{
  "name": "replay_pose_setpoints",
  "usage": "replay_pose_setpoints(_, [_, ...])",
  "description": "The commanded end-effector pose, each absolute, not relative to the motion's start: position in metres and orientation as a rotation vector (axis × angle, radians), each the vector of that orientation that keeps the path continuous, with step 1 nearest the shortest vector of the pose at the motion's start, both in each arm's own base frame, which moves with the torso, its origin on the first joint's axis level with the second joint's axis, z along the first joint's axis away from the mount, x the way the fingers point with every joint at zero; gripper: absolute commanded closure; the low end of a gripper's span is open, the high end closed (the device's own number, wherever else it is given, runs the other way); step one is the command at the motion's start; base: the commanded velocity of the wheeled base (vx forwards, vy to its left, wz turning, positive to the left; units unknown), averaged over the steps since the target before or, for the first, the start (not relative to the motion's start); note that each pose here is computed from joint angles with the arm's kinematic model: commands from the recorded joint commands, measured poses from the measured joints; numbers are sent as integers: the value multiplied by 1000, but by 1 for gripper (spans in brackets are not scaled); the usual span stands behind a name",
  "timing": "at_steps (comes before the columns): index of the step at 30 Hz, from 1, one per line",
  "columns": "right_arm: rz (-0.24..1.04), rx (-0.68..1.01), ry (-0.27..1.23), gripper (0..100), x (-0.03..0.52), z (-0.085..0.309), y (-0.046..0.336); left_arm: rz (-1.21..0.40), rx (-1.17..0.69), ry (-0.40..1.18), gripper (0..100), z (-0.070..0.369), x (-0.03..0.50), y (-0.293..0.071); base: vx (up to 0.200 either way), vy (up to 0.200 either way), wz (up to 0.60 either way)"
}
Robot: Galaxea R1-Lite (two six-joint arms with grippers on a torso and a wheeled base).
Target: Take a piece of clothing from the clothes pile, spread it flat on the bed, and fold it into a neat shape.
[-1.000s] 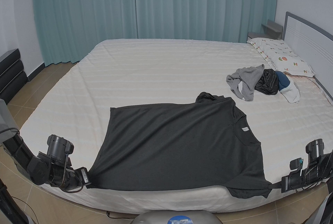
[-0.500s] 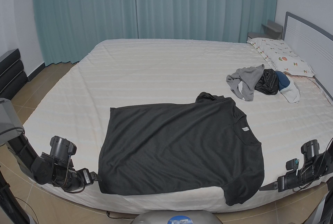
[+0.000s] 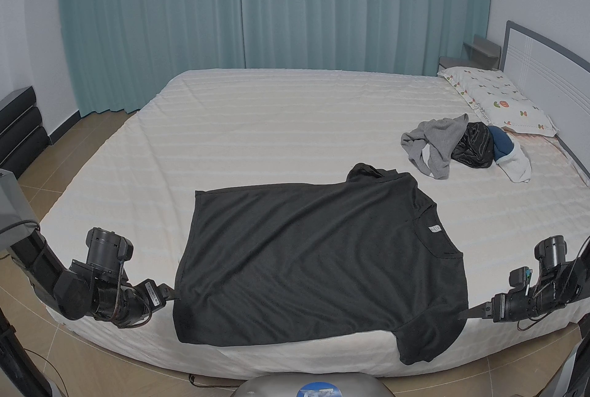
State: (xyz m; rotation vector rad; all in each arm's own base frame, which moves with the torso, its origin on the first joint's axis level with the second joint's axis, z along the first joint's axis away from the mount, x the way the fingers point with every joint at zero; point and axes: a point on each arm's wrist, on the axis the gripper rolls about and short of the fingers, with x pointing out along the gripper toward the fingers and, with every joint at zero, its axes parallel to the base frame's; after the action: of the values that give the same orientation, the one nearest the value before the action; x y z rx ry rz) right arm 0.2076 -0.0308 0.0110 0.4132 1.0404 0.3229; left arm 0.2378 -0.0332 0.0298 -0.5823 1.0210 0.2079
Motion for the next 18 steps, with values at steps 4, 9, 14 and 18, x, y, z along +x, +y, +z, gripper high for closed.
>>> replay_pose_setpoints(4, [294,499,984,0,220,29,-20,222,-642,983,0,36,246,-33,0,100,0])
replay_pose_setpoints(9, [282,556,920,0,226,37,-9,226,-647,977,0,36,248,-32,0,200,0])
replay_pose_setpoints(14, [252,569,894,0,231,34,-3,228,-649,975,0,36,248,-31,0,200,0])
replay_pose_setpoints(18, [248,601,865,0,234,35,0,224,-650,973,0,37,248,-31,0,0,0])
